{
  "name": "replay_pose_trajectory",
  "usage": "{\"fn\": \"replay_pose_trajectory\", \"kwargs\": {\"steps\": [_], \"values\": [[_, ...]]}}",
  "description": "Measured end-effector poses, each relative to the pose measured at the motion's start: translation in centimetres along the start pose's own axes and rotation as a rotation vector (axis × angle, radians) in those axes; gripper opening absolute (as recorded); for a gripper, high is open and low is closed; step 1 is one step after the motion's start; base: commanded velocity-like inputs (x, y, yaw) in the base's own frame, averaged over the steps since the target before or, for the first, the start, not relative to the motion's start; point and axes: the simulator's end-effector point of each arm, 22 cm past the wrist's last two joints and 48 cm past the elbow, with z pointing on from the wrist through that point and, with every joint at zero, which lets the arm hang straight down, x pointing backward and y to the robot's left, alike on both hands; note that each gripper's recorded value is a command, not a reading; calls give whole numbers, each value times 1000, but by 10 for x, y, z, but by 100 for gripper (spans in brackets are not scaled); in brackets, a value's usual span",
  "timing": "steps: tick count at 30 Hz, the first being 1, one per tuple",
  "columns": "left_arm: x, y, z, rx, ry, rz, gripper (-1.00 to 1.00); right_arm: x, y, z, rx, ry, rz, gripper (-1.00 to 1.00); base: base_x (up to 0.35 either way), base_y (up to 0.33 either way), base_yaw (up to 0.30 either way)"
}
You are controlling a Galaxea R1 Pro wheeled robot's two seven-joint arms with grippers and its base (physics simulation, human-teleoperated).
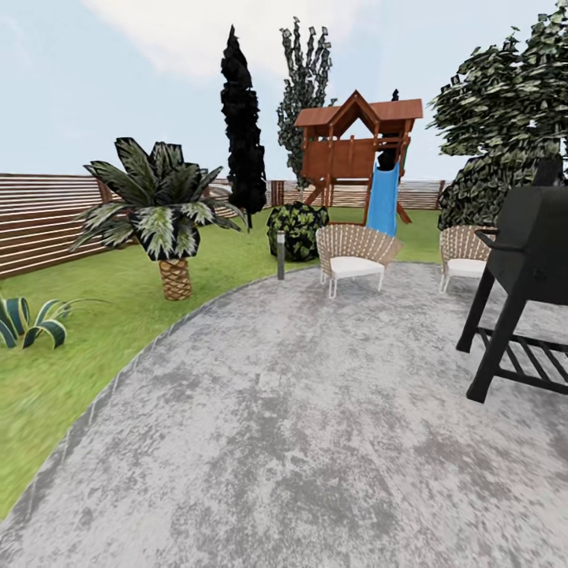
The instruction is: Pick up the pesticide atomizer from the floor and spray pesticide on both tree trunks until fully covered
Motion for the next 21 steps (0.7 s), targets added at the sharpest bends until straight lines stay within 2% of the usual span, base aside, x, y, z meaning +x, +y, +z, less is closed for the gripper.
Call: {"fn": "replay_pose_trajectory", "kwargs": {"steps": [21], "values": [[35, 7, 33, -18, 19, -5, 100, 37, 3, 31, -2, 23, -3, 100, 0, 0, -214]]}}
